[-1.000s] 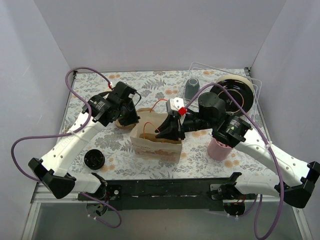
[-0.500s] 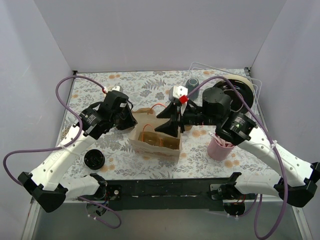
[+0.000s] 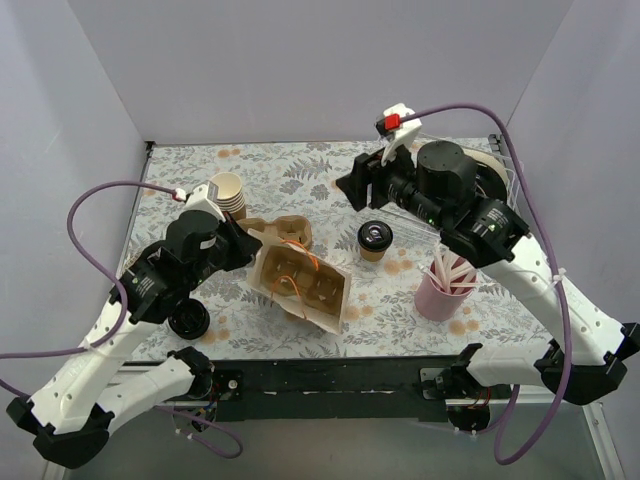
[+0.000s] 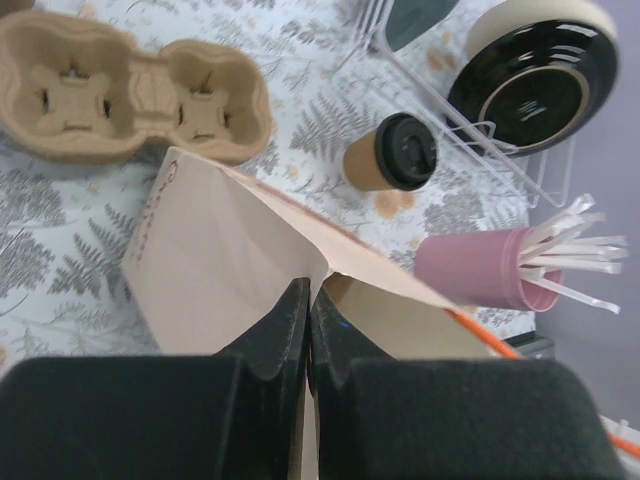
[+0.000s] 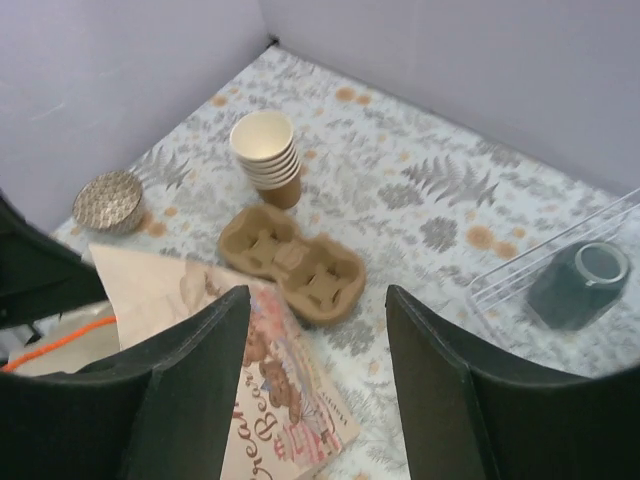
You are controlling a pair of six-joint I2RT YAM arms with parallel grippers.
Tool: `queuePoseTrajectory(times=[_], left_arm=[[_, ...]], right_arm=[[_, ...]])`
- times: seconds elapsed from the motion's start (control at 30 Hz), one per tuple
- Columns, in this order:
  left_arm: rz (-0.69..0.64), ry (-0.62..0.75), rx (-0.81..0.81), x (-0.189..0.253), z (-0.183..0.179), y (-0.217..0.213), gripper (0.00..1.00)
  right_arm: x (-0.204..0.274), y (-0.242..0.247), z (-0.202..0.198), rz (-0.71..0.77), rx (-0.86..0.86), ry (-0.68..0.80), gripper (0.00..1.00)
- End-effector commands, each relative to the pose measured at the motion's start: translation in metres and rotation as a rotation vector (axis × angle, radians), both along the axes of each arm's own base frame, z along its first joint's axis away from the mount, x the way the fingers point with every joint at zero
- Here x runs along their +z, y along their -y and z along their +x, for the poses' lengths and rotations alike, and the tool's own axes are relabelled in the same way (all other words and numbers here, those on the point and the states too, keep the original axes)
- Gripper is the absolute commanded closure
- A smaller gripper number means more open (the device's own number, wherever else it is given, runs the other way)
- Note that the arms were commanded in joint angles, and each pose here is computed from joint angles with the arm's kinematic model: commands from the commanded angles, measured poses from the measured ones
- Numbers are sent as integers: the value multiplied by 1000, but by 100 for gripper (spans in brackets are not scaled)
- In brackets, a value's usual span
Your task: Pack the takeout coffee
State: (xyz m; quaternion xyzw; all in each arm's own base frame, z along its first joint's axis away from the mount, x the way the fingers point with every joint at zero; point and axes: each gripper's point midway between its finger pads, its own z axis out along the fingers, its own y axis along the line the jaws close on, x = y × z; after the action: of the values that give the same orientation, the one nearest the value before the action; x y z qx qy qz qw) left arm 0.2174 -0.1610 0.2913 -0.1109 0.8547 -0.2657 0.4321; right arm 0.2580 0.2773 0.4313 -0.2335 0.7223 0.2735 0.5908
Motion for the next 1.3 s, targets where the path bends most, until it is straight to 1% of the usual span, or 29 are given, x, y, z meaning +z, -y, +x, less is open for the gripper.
queuePoseTrajectory(times=[0.0, 0.03, 0.07, 0.17, 0.37, 0.4, 0.47, 0.5, 0.6, 0.63, 0.7, 0.73, 0.77, 0.83, 0.87, 0.9, 0.93, 0.97, 1.0, 1.03, 1.1, 1.17, 1.27], left_arm=[[-90, 133, -40, 26, 6, 10, 100], [-93, 143, -50, 27, 5, 11, 100], [-98, 153, -54, 28, 4, 11, 100], [-106, 168, -55, 27, 0, 7, 100], [-49, 92, -58, 7, 0, 7, 100], [-30, 72, -45, 3, 2, 6, 100], [7, 21, -15, 2, 3, 2, 100], [24, 17, 28, 5, 6, -5, 100], [18, -1, 62, 16, 5, -10, 100], [20, -17, 96, 19, 4, -15, 100], [19, -47, 106, 18, 6, -12, 100], [31, -82, 114, 13, 4, -13, 100], [16, -106, 123, 14, 3, -11, 100], [48, -191, 119, -1, -2, -9, 100], [44, -209, 113, 1, -3, -6, 100], [54, -236, 109, -2, -2, -3, 100], [74, -262, 105, -5, -5, -4, 100], [68, -274, 93, -3, -6, -1, 100], [60, -273, 87, 3, -6, 1, 100], [80, -305, 88, -1, -7, 1, 100], [71, -320, 72, 5, -8, 6, 100], [83, -352, 49, 1, -9, 11, 100], [98, -367, 18, -3, -11, 14, 89]], right_arm=[[-13, -5, -23, 69, 84, -51, 35], [-12, 1, -27, 84, 79, -42, 35], [-24, 2, -27, 75, 73, -51, 35], [-25, 7, -27, 80, 62, -32, 35], [-48, 14, -13, -22, -28, -93, 36], [-41, 13, -14, -13, -21, -91, 36], [-44, 9, -16, -26, 1, -113, 37], [-36, 4, -21, -11, 40, -114, 37], [-39, -3, -31, -25, 104, -161, 37], [-39, -4, -32, -23, 106, -175, 37], [-48, 0, -33, -54, 91, -203, 37], [-54, 3, -29, -77, 63, -215, 37], [-67, 10, -27, -121, 28, -241, 37], [-89, 22, -12, -209, -58, -265, 37], [-96, 27, -5, -232, -95, -291, 37], [-110, 35, -4, -275, -116, -357, 37], [-128, 43, 14, -300, -166, -431, 36], [-126, 45, 20, -282, -182, -463, 36], [-137, 47, 21, -302, -181, -510, 35], [-148, 51, 32, -316, -204, -544, 34], [-158, 56, 41, -345, -233, -550, 32], [-170, 58, 50, -355, -240, -578, 29], [-191, 62, 57, -370, -245, -658, 27]])
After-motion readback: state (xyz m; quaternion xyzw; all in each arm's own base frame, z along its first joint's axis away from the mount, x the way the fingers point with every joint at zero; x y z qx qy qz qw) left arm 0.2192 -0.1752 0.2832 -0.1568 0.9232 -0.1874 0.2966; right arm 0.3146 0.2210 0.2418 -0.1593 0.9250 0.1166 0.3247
